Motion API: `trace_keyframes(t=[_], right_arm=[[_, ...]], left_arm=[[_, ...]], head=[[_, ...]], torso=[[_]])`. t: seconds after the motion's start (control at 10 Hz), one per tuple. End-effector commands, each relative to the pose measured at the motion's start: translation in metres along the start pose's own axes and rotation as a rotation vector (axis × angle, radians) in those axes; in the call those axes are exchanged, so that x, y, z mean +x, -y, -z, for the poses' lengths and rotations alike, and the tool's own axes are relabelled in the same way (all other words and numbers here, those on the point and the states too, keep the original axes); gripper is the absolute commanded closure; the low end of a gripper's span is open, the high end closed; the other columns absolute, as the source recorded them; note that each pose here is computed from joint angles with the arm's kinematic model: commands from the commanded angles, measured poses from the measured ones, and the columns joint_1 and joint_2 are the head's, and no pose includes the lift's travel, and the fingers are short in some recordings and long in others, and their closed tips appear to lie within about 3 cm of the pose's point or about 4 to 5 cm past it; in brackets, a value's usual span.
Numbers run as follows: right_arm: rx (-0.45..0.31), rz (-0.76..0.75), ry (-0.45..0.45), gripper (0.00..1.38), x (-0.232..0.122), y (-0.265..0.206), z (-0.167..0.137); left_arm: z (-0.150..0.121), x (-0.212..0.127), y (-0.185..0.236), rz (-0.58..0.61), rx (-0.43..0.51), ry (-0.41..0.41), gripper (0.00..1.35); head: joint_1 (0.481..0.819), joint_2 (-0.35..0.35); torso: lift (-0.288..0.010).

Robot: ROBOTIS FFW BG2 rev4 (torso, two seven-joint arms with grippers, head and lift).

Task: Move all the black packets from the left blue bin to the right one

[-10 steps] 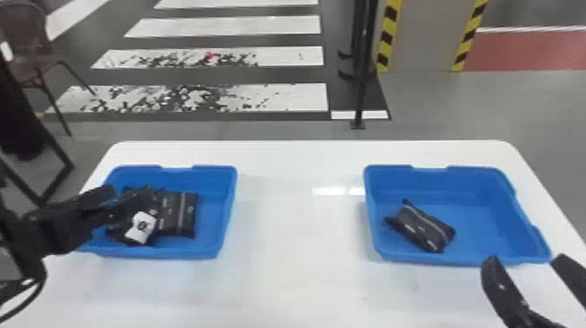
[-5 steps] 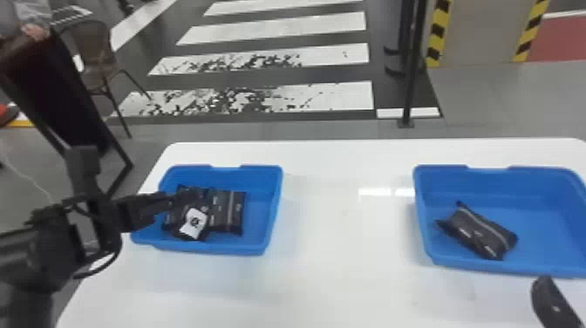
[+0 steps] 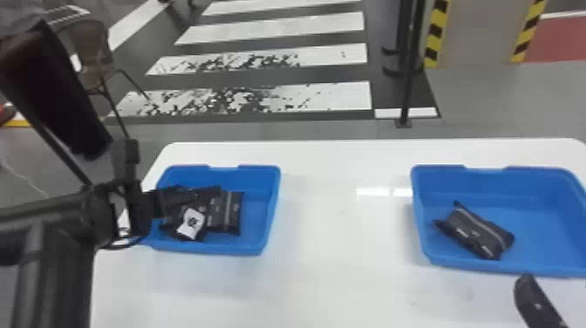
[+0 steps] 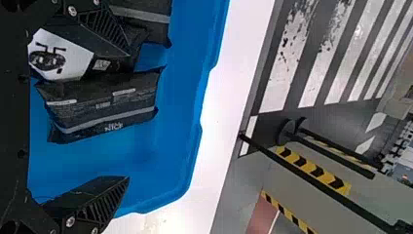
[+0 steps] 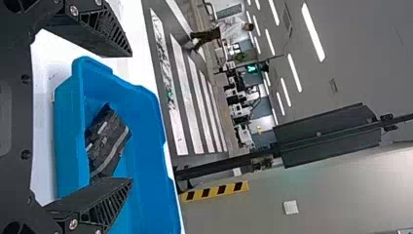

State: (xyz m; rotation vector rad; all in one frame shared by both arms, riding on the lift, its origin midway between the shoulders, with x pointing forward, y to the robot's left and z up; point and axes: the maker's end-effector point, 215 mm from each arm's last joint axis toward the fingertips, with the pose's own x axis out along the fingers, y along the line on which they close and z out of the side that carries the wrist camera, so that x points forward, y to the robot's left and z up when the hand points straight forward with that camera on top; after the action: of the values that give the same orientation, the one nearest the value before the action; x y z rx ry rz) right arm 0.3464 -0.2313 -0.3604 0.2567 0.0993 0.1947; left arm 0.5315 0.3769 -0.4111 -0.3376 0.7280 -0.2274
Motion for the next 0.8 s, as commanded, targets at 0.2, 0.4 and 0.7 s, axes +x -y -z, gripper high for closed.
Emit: trace_keyframes(t=[0.2, 0.4, 0.7], right_arm=[[0.023, -0.006, 0.000, 0.12, 0.006, -0.002, 0.006], [0.044, -0.003, -0.008, 0.12, 0.007, -0.001, 0.013], [0.065, -0.001, -0.011, 0.12, 0.007, 0.001, 0.016]], left_arm=[[0.004, 0.031, 0.016, 0.012, 0.015, -0.092, 0.13], [0.012, 0.038, 0.020, 0.000, 0.012, -0.126, 0.13], [0.023, 0.042, 0.022, -0.041, 0.021, -0.177, 0.14]], head=[[0.695, 0.171], [0.695, 0.156], [0.695, 0.141]], torso=[[-0.138], [-0.138], [-0.138]])
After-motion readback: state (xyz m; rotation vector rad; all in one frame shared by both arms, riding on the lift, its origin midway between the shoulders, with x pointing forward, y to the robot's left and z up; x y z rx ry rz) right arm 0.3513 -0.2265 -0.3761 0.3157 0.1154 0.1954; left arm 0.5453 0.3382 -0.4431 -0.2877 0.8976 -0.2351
